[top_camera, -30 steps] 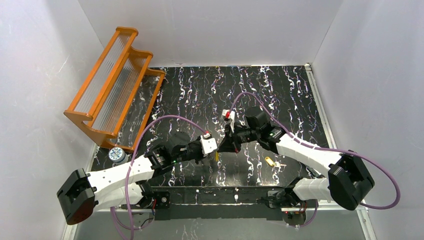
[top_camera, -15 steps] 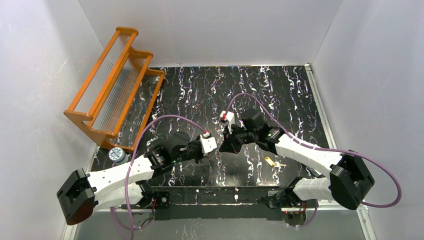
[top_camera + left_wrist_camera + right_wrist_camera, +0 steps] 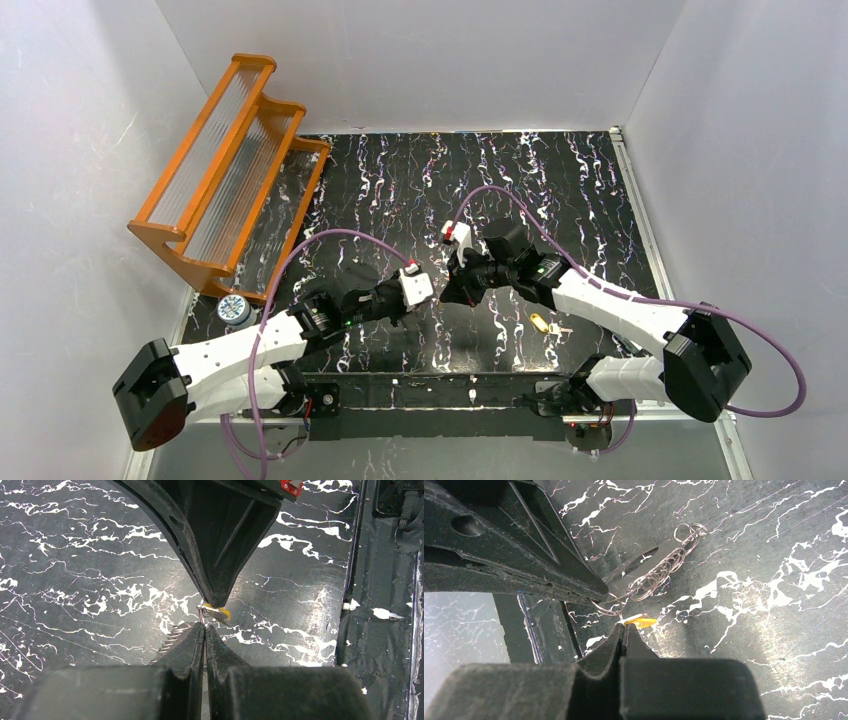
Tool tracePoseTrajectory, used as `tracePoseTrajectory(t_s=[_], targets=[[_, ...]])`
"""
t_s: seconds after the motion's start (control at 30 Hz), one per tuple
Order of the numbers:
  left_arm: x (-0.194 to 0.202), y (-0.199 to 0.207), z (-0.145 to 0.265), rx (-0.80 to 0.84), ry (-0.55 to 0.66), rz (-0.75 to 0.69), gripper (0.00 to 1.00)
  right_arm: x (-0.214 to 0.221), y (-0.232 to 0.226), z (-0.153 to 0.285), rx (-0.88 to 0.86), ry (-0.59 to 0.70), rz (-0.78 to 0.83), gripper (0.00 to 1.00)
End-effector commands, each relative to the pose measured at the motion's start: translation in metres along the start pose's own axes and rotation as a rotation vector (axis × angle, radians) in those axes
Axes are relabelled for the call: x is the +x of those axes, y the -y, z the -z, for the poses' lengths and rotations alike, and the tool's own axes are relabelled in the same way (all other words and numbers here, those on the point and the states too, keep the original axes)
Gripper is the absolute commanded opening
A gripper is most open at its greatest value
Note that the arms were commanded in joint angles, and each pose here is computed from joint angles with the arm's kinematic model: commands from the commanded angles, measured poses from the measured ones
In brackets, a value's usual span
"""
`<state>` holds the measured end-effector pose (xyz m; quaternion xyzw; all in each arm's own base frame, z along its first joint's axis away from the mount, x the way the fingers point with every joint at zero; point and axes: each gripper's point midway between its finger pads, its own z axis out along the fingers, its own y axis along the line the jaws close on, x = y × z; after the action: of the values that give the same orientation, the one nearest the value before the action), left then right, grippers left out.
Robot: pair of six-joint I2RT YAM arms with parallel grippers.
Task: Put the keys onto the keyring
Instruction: Insert the key onto the keyring.
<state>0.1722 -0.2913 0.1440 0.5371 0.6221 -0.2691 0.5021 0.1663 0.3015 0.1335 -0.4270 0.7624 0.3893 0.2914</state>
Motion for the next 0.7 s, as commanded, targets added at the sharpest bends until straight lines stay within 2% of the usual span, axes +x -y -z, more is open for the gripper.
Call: tracePoseTrajectory(t_s=[0.0,0.5,0.57,0.67], targets=[[-0.023,0.002,0.006,0.010,0.081,-0.014,0.00,-0.018,0.005,0.007,0.045,0.056,0.041,0.01],[-0.023,0.000,0.014,-0.010,0.098,-0.062,0.00,-0.026,-0.014,0.016,-0.035,0.135,0.093,0.01],[-0.023,0.000,0.015,-0.011,0.101,-0.067,0.00,-0.025,-0.013,0.015,-0.032,0.128,0.088,0.07],[-0.024,0.000,0.016,-0.012,0.110,-0.071,0.00,-0.026,-0.013,0.016,-0.031,0.135,0.099,0.09]])
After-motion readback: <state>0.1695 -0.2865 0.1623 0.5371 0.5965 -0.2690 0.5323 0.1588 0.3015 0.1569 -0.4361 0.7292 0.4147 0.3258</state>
